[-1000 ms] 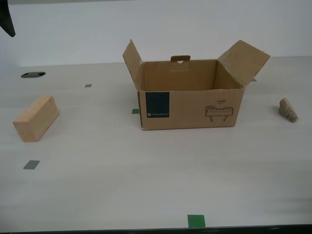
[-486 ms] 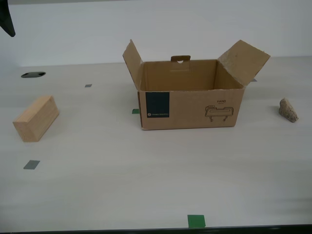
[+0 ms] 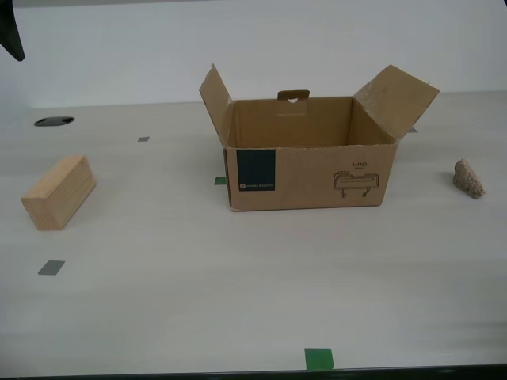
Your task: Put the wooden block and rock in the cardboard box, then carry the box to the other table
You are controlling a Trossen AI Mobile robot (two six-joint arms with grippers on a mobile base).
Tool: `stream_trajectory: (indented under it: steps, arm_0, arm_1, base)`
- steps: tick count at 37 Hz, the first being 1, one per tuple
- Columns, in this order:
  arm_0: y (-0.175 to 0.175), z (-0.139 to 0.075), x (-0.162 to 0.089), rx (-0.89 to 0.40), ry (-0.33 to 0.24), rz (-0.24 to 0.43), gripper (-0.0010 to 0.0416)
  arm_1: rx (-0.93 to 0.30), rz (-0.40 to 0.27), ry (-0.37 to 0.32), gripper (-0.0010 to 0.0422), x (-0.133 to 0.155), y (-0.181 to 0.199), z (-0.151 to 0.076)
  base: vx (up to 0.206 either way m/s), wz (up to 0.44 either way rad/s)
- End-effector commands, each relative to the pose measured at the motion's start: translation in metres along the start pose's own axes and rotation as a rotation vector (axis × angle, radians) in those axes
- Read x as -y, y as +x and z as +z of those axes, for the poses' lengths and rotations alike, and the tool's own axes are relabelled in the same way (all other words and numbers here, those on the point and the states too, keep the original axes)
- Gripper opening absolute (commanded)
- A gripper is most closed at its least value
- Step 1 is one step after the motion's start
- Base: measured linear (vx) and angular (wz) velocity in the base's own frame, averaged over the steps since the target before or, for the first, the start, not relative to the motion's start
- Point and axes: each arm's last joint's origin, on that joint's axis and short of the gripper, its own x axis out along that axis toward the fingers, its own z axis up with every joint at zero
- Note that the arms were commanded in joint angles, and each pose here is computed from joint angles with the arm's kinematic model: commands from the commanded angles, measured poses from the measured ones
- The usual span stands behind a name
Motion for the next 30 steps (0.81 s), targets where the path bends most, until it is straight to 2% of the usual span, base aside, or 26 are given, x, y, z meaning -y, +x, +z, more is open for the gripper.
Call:
stream_trajectory:
  steps: [1, 11, 25, 30]
  arm_0:
    - [0.000, 0.000, 0.000, -0.002, 0.002, -0.007, 0.0357]
    - [-0.002, -0.003, 0.000, -0.034, -0.003, -0.008, 0.0402]
    - [-0.014, 0.002, 0.001, 0.004, 0.001, -0.006, 0.0396]
    - [-0.013, 0.001, 0.001, 0.000, 0.000, -0.006, 0.0396]
  arm_1:
    - [-0.006, 0.001, 0.003, 0.0399, 0.000, 0.000, -0.001]
    - [-0.013, 0.001, 0.003, 0.0399, 0.000, 0.000, -0.001]
    - [-0.012, 0.001, 0.004, 0.0399, 0.000, 0.000, -0.001]
    - [-0.010, 0.001, 0.027, 0.0399, 0.000, 0.000, -0.001]
  base:
    - [0.000, 0.000]
    - [0.000, 0.000]
    - [0.000, 0.000]
    - [0.000, 0.000]
